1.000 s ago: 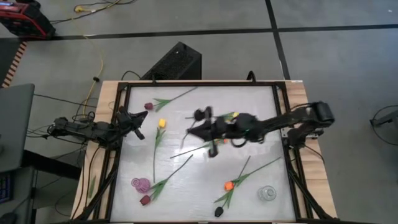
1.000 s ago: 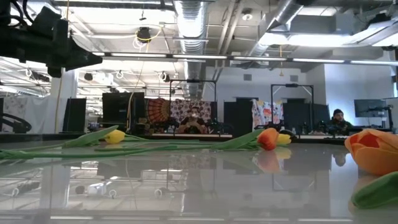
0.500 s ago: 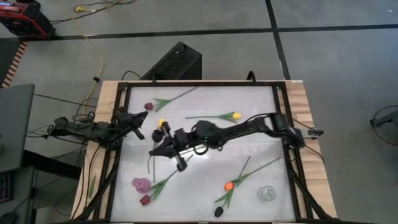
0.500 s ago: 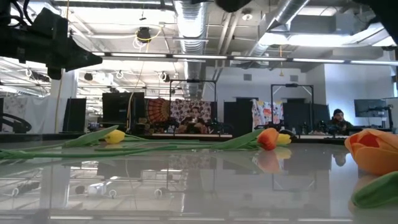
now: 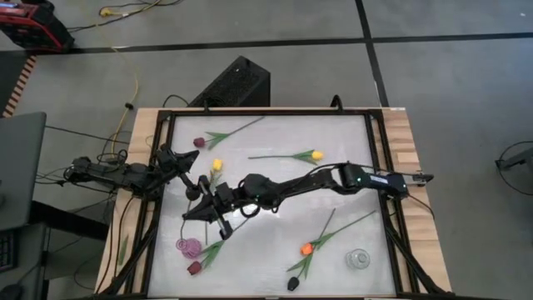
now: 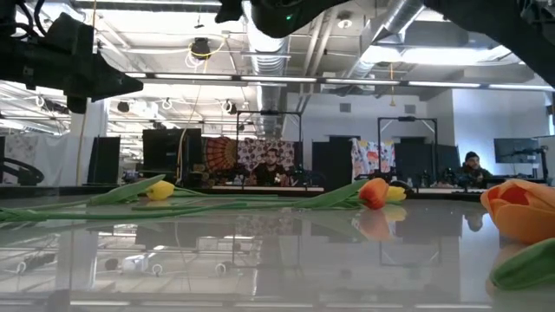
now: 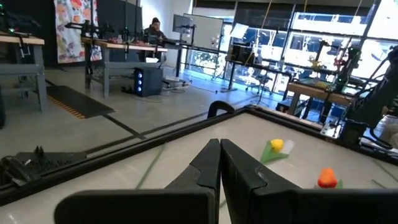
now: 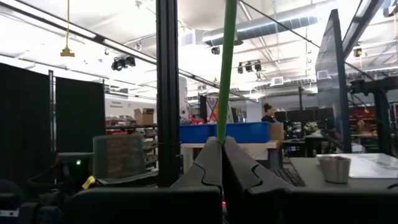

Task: Sort flowers into vase by color
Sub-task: Put the top black flower into the pink flower vase, then put the black flower into the pink flower vase

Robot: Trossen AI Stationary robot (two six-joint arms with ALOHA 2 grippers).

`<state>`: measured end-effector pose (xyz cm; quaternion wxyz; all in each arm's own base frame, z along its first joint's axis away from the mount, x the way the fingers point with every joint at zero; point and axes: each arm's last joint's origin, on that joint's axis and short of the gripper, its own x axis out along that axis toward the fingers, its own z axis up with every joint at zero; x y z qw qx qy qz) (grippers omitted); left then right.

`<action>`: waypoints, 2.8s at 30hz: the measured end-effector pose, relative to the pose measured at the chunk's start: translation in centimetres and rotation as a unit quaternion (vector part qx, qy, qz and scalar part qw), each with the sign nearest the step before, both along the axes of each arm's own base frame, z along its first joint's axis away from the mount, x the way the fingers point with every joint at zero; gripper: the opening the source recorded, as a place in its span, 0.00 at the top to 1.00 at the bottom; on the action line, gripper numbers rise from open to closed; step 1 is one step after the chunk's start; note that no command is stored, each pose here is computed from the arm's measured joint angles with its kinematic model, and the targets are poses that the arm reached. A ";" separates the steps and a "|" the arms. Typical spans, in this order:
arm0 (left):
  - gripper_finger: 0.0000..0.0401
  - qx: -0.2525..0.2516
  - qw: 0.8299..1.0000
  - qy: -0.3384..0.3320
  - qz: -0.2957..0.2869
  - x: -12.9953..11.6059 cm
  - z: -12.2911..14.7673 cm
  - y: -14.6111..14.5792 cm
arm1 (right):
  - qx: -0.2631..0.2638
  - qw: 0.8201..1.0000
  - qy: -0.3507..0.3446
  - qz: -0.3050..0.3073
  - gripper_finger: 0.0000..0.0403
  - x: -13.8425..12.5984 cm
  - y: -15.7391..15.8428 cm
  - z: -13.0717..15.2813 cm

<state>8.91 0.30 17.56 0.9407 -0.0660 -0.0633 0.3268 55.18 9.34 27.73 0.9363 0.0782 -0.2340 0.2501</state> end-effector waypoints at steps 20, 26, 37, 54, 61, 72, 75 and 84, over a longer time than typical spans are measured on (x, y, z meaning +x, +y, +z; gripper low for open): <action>1.00 0.004 1.000 0.006 0.000 0.0 0.0 0.0 | -0.030 0.995 0.096 -0.010 0.93 1.4 0.1 -2.5; 1.00 0.010 1.000 0.013 0.001 0.0 -0.1 0.0 | -0.034 0.992 0.124 -0.009 0.85 1.5 0.2 -3.0; 1.00 0.011 1.000 0.016 0.002 0.0 -0.2 0.0 | -0.016 0.974 0.222 0.053 0.68 1.8 -0.7 -3.9; 1.00 0.014 0.999 0.030 0.002 0.0 -0.4 0.0 | -0.036 0.768 0.615 0.173 0.34 -3.9 -2.1 -0.3; 1.00 0.015 0.999 0.031 0.003 0.0 -0.4 0.0 | -0.065 0.579 0.811 0.049 0.34 -10.4 0.1 0.6; 1.00 0.039 0.998 0.050 0.006 0.0 -0.4 0.0 | -0.279 0.468 0.835 -0.072 0.34 -15.0 6.5 -2.7; 1.00 0.039 0.998 0.050 0.007 0.0 -0.4 0.0 | -0.313 0.415 0.852 -0.060 0.34 -16.8 7.5 -5.3; 1.00 0.050 0.997 0.060 0.012 0.0 -0.4 0.0 | -0.357 0.325 0.868 -0.114 0.34 -23.3 6.7 -7.8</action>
